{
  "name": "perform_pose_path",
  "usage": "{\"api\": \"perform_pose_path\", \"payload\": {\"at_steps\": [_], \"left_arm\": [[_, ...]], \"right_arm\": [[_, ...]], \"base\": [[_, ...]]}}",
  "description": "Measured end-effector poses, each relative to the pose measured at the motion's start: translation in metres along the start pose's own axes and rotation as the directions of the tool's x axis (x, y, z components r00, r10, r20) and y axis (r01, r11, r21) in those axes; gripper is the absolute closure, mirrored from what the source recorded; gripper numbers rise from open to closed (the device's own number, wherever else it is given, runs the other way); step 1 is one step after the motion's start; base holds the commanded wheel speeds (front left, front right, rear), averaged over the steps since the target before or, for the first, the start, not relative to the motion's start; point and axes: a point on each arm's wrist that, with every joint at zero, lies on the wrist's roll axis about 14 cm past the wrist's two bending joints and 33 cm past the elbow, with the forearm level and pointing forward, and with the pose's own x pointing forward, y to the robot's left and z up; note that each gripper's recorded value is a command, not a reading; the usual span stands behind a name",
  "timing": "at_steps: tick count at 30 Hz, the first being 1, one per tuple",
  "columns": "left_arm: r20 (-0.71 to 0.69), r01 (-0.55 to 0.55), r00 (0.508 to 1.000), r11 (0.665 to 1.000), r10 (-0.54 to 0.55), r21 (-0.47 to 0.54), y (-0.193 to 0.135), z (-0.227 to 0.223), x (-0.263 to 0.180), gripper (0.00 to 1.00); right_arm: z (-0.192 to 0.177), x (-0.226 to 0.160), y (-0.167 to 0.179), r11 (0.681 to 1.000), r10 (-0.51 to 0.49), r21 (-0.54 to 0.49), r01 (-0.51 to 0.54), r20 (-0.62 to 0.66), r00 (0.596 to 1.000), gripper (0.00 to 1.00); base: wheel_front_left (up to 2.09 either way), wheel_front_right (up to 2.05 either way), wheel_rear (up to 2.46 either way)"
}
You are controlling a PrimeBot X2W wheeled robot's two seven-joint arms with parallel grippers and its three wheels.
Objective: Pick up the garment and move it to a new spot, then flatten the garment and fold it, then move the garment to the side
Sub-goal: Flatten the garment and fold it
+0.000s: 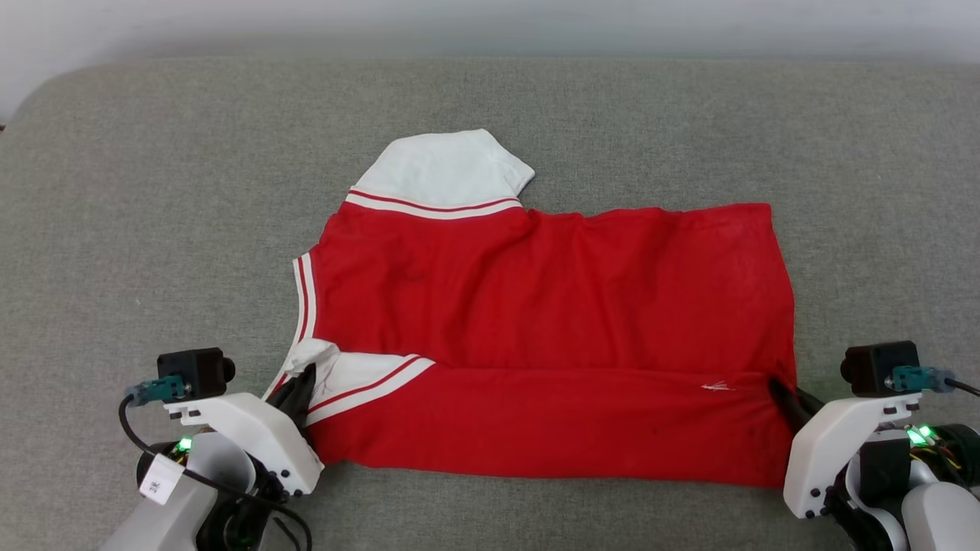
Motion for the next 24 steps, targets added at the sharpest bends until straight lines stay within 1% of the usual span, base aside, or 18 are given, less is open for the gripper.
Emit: {"api": "perform_pose_path", "payload": {"at_steps": [1, 2, 3, 4, 5, 9, 12, 14, 16, 18, 22, 24], "left_arm": [[-0.008, 0.006, 1.000, 1.000, -0.006, -0.001, -0.001, -0.001, 0.001, 1.00], [-0.010, 0.009, 1.000, 1.000, -0.009, -0.002, -0.001, -0.002, 0.002, 0.84], [-0.012, 0.012, 1.000, 1.000, -0.012, -0.009, -0.002, -0.003, 0.002, 0.56], [-0.011, 0.013, 1.000, 1.000, -0.013, -0.018, -0.002, -0.003, 0.001, 0.20], [-0.009, 0.015, 1.000, 1.000, -0.016, -0.020, -0.002, -0.003, 0.000, 0.00], [0.035, 0.007, 0.999, 1.000, -0.006, -0.018, 0.000, 0.007, -0.009, 0.00], [0.077, -0.025, 0.997, 1.000, 0.025, 0.008, 0.010, 0.020, -0.020, 0.00], [0.098, -0.046, 0.994, 0.998, 0.043, 0.031, 0.017, 0.030, -0.030, 0.00], [0.114, -0.054, 0.992, 0.997, 0.048, 0.052, 0.020, 0.041, -0.039, 0.00], [0.118, -0.064, 0.992, 0.994, 0.054, 0.084, 0.023, 0.051, -0.048, 0.00], [0.034, -0.052, 0.998, 0.988, 0.048, 0.147, 0.023, 0.053, -0.061, 0.00], [-0.031, -0.041, 0.998, 0.985, 0.047, 0.169, 0.022, 0.050, -0.065, 0.00]], "right_arm": [[-0.001, 0.002, 0.000, 1.000, 0.005, 0.004, -0.005, 0.000, 1.000, 0.59], [0.000, 0.003, 0.000, 1.000, 0.008, 0.004, -0.008, 0.008, 1.000, 0.15], [0.001, 0.004, 0.001, 1.000, 0.011, 0.002, -0.011, 0.020, 1.000, 0.00], [0.003, 0.003, 0.001, 1.000, 0.011, 0.005, -0.012, 0.037, 0.999, 0.00], [0.007, 0.002, 0.003, 1.000, 0.015, 0.016, -0.016, 0.069, 0.998, 0.00], [0.037, -0.011, 0.005, 0.999, 0.006, 0.039, -0.017, 0.257, 0.966, 0.00], [0.045, -0.025, 0.008, 0.998, -0.006, 0.056, -0.015, 0.348, 0.937, 0.00], [0.055, -0.035, 0.012, 0.998, -0.007, 0.057, -0.018, 0.412, 0.911, 0.00], [0.060, -0.045, 0.014, 0.998, -0.013, 0.057, -0.014, 0.452, 0.892, 0.00], [0.061, -0.054, 0.009, 0.998, -0.037, 0.057, 0.011, 0.470, 0.882, 0.00], [0.071, -0.070, 0.005, 0.998, -0.066, 0.052, 0.046, 0.514, 0.855, 0.00], [0.070, -0.075, 0.004, 0.997, -0.074, 0.055, 0.053, 0.517, 0.853, 0.00]], "base": [[0.00, 0.00, 0.00], [0.00, 0.00, 0.00], [0.00, 0.00, 0.00], [0.00, 0.00, 0.00], [0.00, 0.00, 0.00], [0.00, 0.00, 0.00], [0.00, 0.00, 0.00], [0.00, 0.00, 0.00], [0.00, 0.00, 0.00], [0.00, 0.00, 0.00], [0.00, 0.00, 0.00], [0.00, 0.00, 0.00]]}}
